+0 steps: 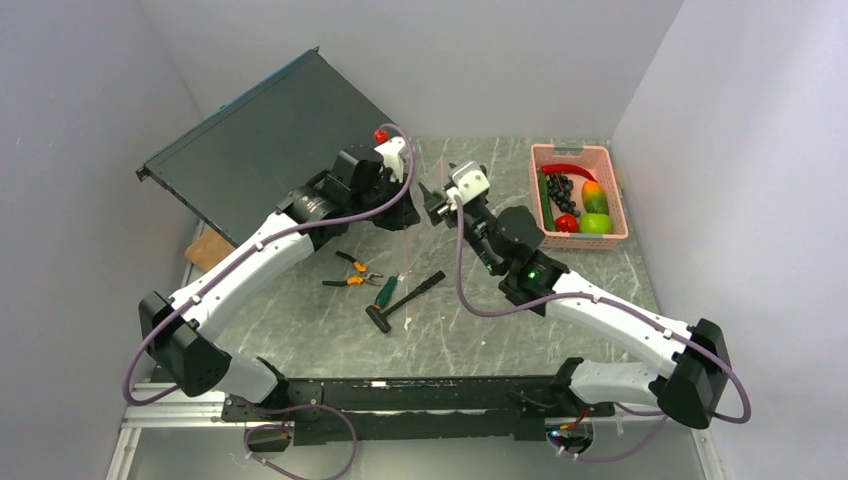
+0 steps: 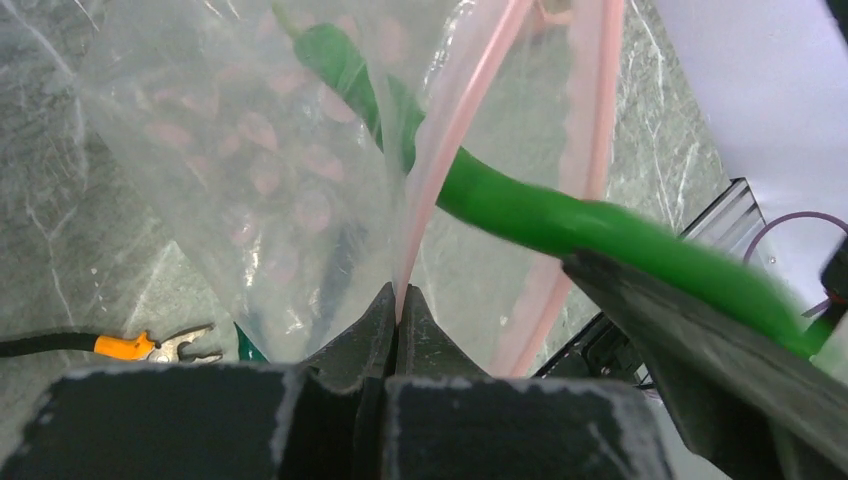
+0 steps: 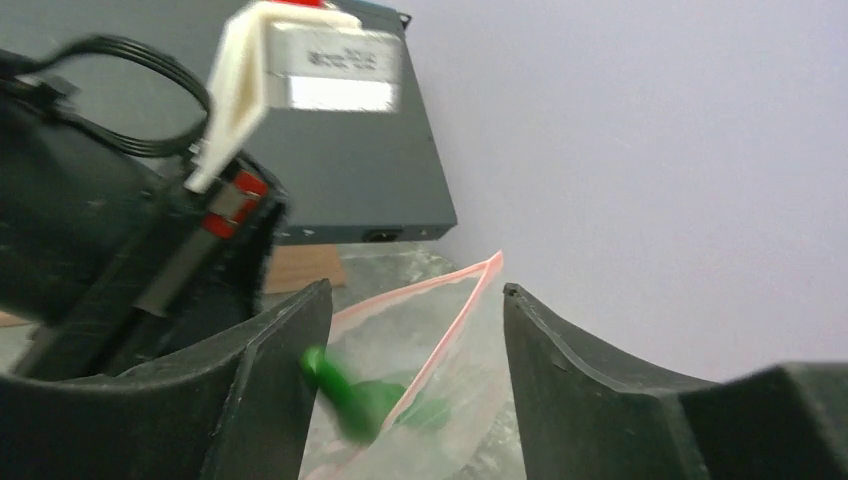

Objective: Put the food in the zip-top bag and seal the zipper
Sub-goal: Place the fake vegetable in the zipper food storage bag.

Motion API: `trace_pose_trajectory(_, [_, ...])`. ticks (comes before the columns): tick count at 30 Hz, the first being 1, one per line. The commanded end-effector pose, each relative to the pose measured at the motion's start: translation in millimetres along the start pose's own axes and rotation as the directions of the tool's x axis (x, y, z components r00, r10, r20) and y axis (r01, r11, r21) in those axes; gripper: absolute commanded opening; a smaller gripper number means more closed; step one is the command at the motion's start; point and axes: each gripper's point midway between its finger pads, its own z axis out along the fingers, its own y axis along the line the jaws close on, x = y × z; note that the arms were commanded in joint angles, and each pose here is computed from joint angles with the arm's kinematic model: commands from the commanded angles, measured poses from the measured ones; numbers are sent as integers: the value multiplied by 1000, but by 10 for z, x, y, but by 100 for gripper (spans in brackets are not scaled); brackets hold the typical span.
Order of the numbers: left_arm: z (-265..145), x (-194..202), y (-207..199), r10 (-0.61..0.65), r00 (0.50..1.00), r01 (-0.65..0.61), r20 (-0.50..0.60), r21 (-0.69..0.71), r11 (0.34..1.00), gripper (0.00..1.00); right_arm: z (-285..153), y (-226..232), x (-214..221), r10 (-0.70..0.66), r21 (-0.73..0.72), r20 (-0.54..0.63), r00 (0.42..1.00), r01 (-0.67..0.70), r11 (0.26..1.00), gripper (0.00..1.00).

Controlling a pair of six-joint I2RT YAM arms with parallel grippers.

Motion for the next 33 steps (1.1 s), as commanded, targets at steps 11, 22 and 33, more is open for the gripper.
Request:
trace_pose_trajectory(11, [-139,-226,-75,67,994,-69,86,14,998,0,-515,228,-199,468,-140,-144,872,-486,862,81])
trace_pose_trajectory(22, [-116,-185,-76,118,990,-121,78,32,992,0,-846,-848,632,612,463,-278,741,-455,761,90])
trace_pose_trajectory(33, [-47,-157,11,124,989,-124,75,-10,992,0,-988,-1785,1765,866,759,-113,487,-521,391,95])
